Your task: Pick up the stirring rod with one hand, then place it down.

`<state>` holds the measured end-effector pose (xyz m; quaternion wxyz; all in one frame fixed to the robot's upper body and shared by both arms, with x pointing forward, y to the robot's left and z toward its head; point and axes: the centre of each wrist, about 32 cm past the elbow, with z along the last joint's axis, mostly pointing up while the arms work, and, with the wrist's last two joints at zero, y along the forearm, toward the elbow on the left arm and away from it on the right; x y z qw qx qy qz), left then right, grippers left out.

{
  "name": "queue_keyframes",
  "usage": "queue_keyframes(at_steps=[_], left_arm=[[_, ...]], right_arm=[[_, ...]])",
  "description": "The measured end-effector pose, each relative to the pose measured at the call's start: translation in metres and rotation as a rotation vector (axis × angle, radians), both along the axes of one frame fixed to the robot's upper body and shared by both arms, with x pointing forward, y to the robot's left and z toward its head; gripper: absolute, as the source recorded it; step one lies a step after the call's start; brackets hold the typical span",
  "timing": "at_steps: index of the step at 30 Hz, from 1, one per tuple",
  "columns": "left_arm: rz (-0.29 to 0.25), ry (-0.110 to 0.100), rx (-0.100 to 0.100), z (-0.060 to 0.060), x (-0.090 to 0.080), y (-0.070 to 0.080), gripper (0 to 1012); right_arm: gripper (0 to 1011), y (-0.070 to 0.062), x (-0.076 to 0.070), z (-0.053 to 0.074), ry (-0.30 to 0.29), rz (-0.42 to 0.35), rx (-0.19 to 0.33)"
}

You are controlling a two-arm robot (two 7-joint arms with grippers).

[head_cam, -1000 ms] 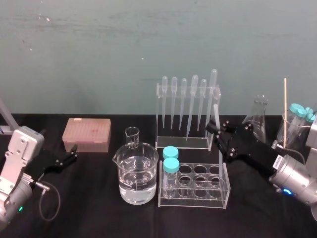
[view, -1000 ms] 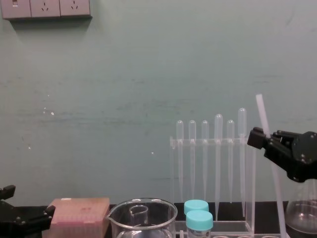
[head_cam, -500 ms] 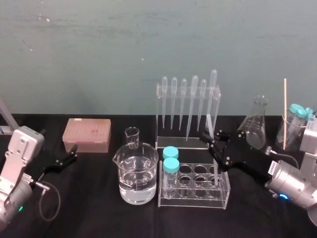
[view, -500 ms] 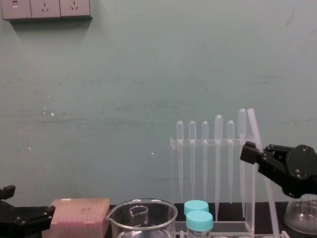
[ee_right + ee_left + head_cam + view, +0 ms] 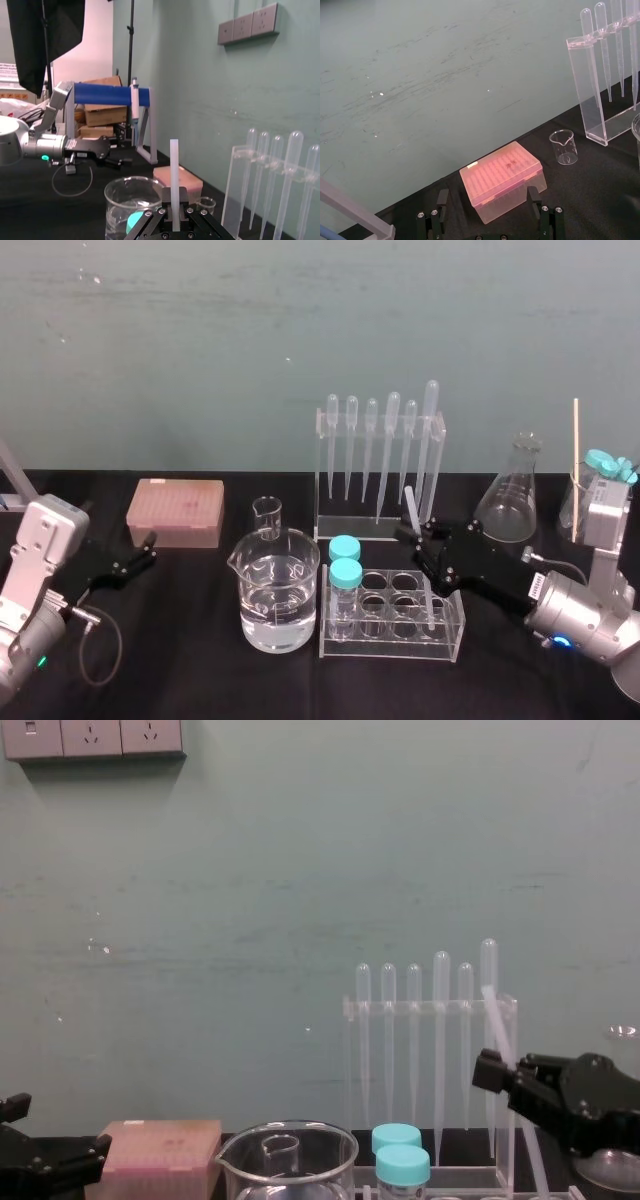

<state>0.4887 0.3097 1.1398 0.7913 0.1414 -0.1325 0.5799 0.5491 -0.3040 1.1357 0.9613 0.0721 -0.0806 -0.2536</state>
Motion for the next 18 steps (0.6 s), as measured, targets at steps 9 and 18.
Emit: queue_keyframes(at_steps=[9, 18], left_arm=[[0.000, 0.000, 0.000, 0.0000, 0.0000, 0.0000, 1000], [0.000, 0.000, 0.000, 0.0000, 0.0000, 0.0000, 1000]], right_arm=[[67, -0.0013, 0.0033, -0.0081, 0.043, 0.006, -0.040], [67, -0.0017, 0.0033, -0.0104, 0.077, -0.011, -0.065]])
